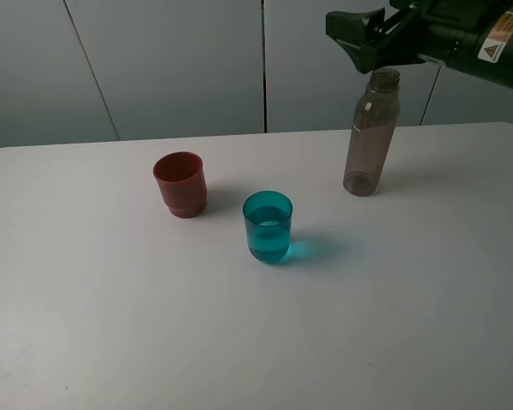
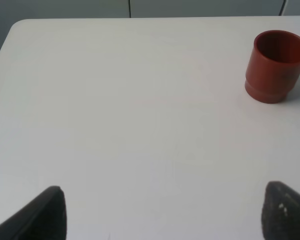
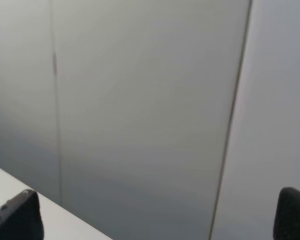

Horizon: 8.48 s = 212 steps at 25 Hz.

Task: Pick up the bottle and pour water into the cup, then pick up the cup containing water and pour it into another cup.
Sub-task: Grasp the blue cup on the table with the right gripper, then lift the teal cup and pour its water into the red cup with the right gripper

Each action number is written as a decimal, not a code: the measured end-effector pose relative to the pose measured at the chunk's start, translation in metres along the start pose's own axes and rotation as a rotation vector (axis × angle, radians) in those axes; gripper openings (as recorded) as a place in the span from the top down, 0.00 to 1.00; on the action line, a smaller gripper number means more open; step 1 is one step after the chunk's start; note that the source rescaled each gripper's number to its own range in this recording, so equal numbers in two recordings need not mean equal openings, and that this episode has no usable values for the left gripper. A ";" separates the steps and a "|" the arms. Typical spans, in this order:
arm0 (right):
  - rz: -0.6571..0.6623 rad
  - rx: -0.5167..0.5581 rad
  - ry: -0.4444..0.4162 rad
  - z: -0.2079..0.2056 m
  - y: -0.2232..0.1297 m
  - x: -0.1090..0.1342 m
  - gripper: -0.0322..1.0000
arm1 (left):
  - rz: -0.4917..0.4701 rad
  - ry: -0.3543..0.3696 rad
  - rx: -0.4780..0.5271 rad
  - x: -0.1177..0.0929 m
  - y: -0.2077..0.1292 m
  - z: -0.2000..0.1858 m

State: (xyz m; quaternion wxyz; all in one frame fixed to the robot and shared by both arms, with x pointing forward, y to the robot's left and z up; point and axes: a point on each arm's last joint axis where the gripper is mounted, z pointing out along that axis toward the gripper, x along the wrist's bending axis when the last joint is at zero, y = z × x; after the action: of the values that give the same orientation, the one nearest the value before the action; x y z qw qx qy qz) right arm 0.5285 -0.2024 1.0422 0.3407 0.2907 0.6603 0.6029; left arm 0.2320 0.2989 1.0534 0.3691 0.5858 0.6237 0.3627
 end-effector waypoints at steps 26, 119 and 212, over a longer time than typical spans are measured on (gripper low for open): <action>0.115 0.456 0.315 -0.041 -0.173 0.059 0.00 | 0.000 0.000 0.000 0.000 0.000 0.000; 0.038 0.435 0.764 0.062 -0.201 0.080 0.86 | -0.001 0.000 0.000 0.000 0.000 0.000; -0.400 0.563 0.042 0.190 -0.063 0.125 0.86 | -0.001 0.000 0.000 0.000 0.000 0.000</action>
State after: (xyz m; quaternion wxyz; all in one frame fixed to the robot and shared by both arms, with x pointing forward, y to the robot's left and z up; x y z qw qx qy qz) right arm 0.6073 0.0040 0.9591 0.3449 0.2258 0.8515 0.3240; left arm 0.2320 0.2989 1.0534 0.3693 0.5854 0.6241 0.3624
